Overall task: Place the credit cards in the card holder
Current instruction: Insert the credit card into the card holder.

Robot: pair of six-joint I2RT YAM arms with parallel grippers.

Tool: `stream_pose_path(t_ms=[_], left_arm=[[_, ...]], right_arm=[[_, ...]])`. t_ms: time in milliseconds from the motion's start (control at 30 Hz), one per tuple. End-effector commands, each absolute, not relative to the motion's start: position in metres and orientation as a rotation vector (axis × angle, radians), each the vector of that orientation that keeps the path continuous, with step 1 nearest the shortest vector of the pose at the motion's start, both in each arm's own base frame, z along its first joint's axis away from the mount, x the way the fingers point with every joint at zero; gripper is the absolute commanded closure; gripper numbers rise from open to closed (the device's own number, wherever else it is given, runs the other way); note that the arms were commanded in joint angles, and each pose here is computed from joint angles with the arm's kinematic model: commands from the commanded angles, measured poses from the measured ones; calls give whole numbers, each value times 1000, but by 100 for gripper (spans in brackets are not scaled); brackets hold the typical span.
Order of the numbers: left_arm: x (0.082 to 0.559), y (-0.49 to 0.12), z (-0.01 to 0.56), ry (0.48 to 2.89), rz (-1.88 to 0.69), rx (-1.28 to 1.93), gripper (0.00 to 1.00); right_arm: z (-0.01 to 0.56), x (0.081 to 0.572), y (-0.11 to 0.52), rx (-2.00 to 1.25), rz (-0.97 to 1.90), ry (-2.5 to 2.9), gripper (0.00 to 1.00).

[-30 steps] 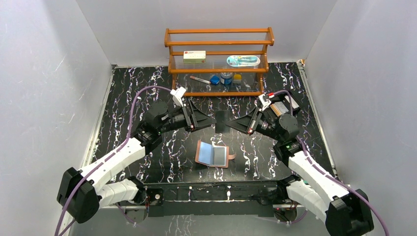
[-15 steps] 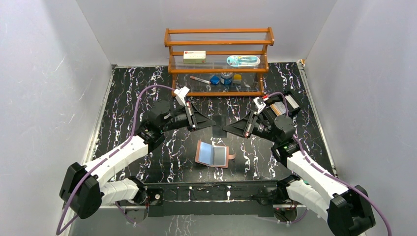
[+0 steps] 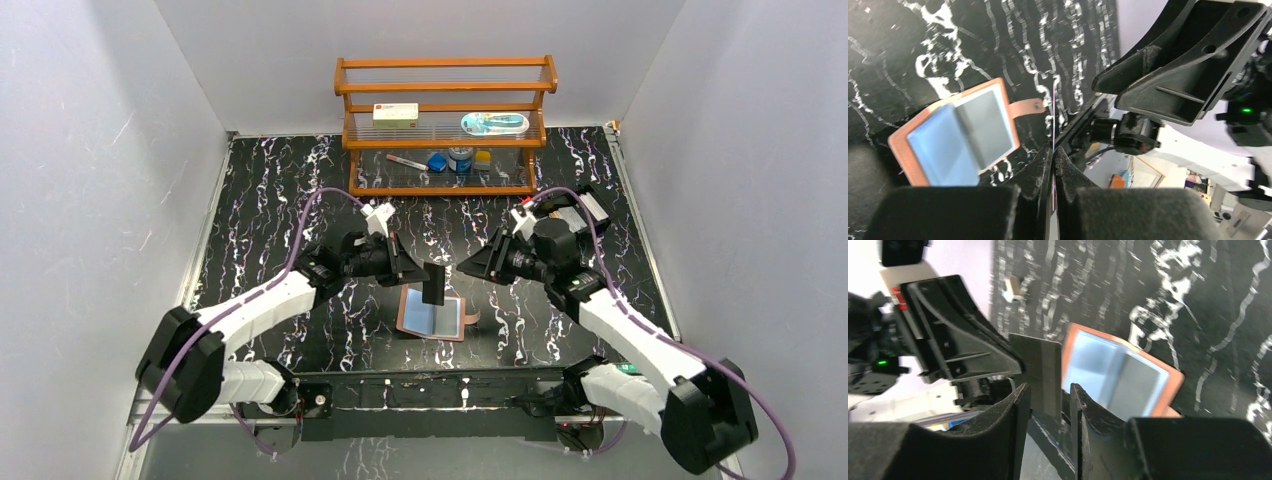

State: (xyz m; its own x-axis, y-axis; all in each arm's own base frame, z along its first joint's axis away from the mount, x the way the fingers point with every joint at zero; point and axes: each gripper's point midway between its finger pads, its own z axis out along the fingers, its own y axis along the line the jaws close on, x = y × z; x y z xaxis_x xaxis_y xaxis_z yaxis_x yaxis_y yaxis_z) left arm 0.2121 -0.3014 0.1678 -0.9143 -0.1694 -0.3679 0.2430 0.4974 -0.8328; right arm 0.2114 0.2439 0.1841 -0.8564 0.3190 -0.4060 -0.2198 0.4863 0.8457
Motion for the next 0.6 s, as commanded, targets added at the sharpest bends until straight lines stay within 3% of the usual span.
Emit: stream_pose_path(t_ms=[0, 567], left_arm=[[201, -298, 130, 2450, -1368, 130, 100], [182, -283, 54, 2614, -1327, 5, 100]], right_arm=[[132, 210, 238, 67, 1178, 2414, 59], [57, 200, 266, -86, 980, 2643, 73]])
